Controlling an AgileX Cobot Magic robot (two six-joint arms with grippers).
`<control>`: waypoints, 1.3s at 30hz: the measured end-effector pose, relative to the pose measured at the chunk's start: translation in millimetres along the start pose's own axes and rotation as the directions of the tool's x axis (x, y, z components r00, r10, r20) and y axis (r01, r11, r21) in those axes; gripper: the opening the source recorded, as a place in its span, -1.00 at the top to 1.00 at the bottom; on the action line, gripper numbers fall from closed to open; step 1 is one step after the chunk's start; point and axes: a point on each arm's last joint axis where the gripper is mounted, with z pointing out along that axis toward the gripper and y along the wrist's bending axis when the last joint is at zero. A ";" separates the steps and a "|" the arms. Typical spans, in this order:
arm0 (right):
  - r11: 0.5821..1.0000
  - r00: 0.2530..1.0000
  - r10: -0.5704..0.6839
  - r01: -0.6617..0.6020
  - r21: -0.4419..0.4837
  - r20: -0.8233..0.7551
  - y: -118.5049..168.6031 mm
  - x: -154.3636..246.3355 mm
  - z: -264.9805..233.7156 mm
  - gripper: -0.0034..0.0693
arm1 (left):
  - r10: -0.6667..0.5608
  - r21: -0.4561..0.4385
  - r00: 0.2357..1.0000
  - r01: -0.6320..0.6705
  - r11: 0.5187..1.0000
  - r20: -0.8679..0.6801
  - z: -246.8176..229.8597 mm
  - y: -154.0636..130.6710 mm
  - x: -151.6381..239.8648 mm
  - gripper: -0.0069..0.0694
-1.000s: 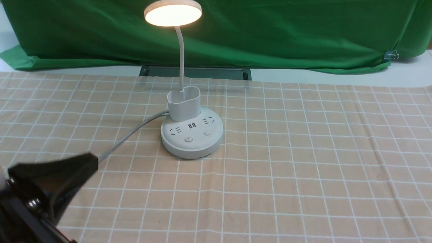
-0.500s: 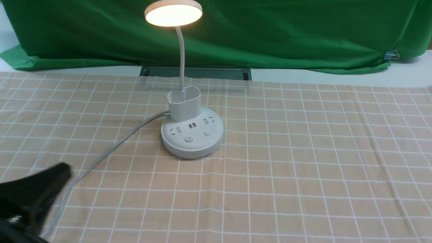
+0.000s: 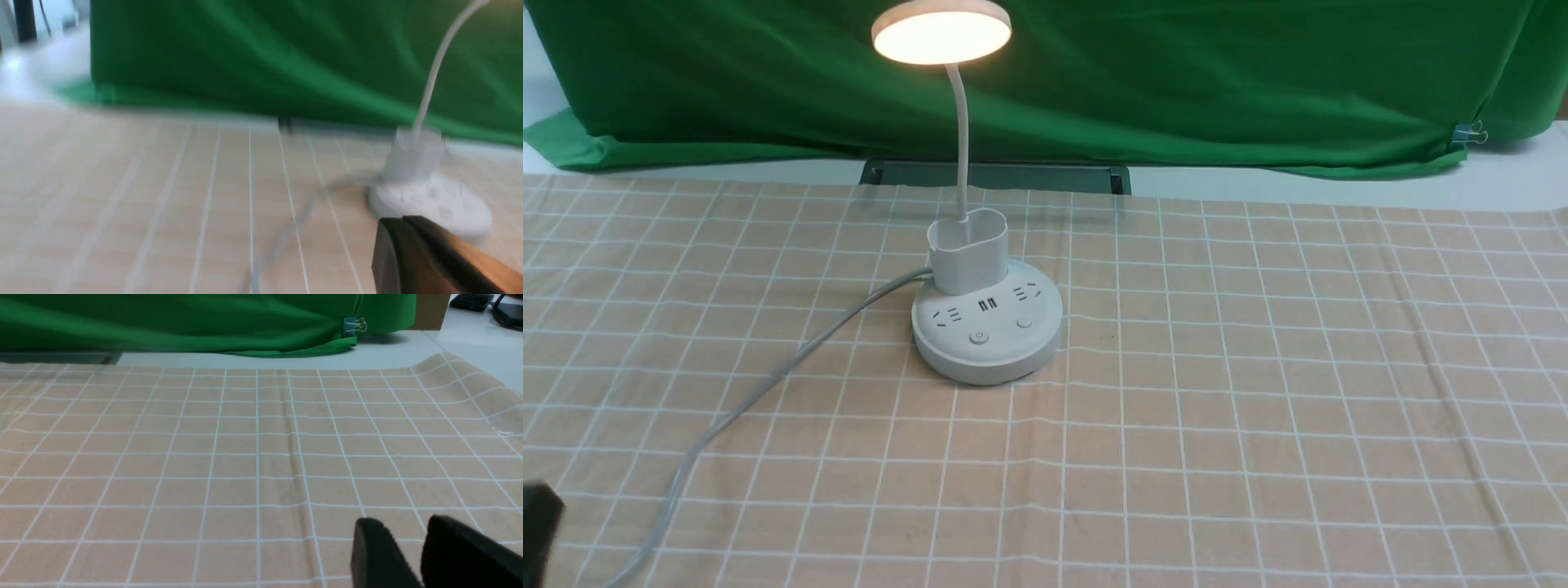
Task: Turn on the table lamp on the light coffee tablecloth with your hand.
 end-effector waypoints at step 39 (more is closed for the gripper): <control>1.000 1.000 0.000 0.000 0.000 -0.001 0.0 0.1 0.0 0.25 | -0.018 -0.007 0.998 0.017 1.000 -0.067 -0.6 0.6 6.6 0.82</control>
